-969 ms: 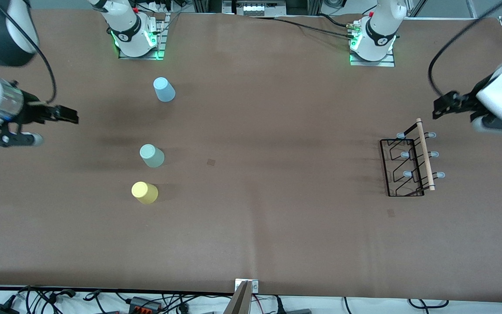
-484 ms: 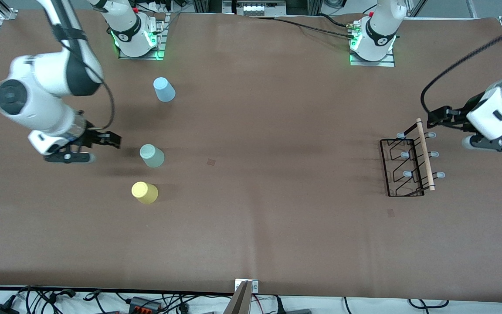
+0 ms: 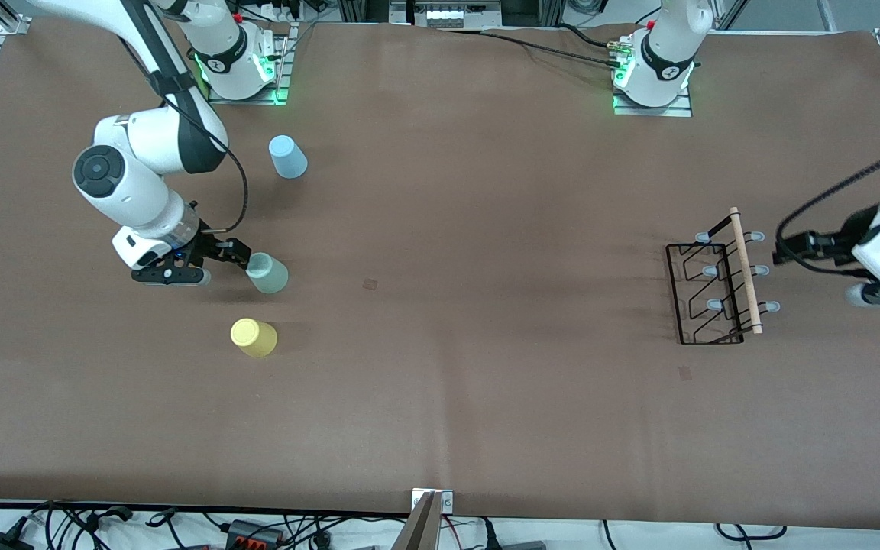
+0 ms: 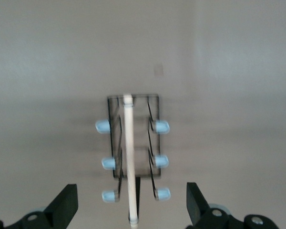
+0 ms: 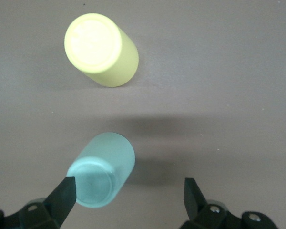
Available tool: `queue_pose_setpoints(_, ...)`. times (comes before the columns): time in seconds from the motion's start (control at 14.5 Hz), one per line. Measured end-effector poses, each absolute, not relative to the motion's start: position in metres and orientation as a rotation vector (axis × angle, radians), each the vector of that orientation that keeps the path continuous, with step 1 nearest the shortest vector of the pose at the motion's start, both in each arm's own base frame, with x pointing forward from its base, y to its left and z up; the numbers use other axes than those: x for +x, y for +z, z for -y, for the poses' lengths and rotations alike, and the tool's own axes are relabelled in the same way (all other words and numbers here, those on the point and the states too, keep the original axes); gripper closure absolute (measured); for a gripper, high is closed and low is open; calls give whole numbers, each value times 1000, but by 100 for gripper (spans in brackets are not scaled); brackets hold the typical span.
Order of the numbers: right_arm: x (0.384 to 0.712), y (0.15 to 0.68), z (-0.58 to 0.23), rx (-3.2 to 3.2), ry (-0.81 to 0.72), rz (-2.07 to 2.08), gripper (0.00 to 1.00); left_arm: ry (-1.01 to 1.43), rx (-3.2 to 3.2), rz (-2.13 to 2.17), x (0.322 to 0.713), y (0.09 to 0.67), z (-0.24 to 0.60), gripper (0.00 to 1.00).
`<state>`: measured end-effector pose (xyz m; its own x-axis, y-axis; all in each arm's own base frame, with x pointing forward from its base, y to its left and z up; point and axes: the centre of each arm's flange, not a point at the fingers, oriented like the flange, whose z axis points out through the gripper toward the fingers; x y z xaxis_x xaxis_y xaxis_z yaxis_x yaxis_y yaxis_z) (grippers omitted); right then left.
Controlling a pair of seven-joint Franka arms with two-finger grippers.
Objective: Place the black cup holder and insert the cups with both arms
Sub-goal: 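Lower the right gripper around the teal cup while the left gripper descends to the dowel, then close the right gripper on the teal cup while the left gripper grasps the dowel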
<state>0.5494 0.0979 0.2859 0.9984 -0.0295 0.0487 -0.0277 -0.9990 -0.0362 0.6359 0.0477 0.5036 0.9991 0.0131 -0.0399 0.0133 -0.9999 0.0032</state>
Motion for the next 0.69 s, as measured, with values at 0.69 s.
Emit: queue_pose_setpoints(0.69,546,243,-136,-3093,-17,-35,0,177,3143,12,592,389,-46,0)
